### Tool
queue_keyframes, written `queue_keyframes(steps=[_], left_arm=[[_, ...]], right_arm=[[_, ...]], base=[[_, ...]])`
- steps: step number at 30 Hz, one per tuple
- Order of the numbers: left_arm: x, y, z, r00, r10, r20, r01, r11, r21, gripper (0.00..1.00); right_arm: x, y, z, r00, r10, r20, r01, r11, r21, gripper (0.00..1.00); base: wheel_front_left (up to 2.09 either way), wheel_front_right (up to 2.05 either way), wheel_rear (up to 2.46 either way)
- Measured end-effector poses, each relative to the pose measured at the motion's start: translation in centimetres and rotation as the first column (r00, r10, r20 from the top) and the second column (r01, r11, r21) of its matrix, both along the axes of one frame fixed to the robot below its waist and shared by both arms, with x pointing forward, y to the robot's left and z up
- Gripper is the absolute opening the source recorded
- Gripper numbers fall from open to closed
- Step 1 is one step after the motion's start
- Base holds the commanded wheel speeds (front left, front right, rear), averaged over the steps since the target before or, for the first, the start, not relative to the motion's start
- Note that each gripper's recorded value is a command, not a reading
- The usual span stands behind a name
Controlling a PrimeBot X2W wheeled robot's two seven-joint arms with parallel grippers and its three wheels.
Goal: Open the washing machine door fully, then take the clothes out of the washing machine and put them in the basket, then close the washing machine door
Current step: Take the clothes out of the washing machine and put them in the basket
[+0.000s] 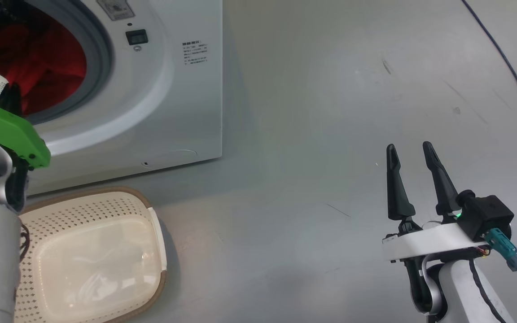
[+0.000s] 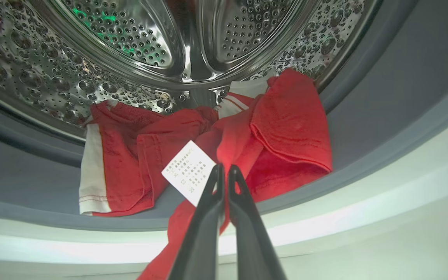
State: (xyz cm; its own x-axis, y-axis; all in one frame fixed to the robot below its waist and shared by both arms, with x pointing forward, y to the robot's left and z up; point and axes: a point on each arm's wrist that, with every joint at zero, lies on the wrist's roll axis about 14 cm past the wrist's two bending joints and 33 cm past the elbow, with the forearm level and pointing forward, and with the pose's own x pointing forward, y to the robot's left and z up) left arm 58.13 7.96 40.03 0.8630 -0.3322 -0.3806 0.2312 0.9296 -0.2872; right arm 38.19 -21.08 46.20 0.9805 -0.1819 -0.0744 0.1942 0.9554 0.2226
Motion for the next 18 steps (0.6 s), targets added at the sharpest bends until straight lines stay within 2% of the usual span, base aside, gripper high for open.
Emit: queue_keyframes(steps=[11,18], left_arm=[[-3.5,0.8,2.4,0.992,0.001,0.122,-0.001,1.000,0.001,0.00],[-5.3,1.9,5.2,0.967,0.021,0.253,-0.020,1.000,-0.006,0.00]], right_arm=[[-0.1,0.8,1.3,0.999,0.031,0.045,-0.031,1.000,0.003,1.00],[-1.0,1.5,1.5,0.997,0.058,0.050,-0.059,0.998,0.006,1.00]], base=[[0.00,0.00,0.00],[0.00,0.00,0.00]])
